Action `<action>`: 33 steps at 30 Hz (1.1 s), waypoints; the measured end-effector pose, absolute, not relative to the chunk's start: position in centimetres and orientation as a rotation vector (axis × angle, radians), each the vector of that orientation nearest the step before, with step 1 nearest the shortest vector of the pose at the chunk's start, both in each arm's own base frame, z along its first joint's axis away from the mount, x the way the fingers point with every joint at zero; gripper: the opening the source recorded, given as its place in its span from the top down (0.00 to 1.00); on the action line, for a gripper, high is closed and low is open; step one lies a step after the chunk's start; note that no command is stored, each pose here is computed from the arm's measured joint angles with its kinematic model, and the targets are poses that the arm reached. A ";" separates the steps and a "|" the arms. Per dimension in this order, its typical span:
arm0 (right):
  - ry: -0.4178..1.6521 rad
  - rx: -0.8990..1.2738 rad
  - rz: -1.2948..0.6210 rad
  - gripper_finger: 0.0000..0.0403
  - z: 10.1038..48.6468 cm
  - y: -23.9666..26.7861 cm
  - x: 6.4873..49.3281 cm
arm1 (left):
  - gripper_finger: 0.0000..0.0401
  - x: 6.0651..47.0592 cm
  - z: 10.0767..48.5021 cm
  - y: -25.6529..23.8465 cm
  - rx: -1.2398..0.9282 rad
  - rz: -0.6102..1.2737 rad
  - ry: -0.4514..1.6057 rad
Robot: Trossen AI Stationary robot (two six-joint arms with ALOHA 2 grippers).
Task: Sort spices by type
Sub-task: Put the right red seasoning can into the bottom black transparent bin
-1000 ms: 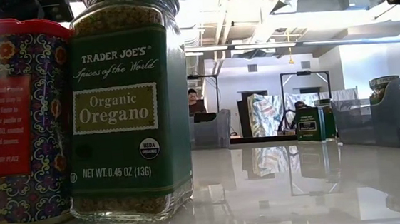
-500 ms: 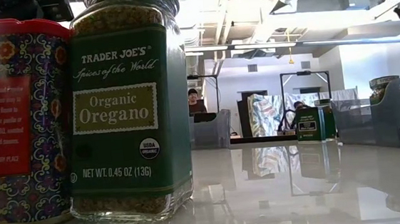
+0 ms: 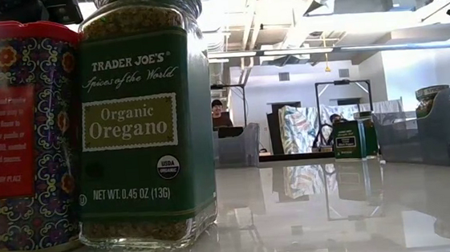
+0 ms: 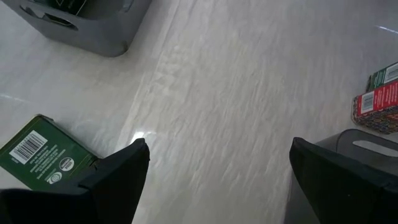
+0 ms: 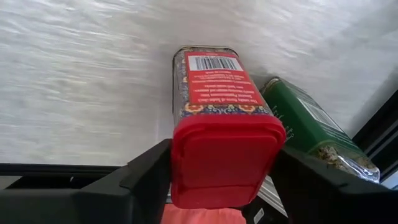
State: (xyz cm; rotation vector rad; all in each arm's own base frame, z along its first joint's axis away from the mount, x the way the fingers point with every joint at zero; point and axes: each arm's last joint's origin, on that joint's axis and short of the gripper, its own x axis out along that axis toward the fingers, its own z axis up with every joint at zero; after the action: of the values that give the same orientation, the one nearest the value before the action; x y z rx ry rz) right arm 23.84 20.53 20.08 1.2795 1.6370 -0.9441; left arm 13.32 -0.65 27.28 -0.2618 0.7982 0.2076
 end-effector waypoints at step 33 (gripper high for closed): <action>1.357 1.005 -0.616 0.40 29.3 1.7 32.7 | 0.07 13.4 27.3 -0.6 -0.359 0.259 0.781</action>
State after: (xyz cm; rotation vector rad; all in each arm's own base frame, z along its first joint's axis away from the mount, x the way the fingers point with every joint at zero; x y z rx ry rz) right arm 32.67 1.70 29.32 1.0052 1.3571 -0.6160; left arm 13.35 -0.62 27.32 -0.3593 0.7807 0.2594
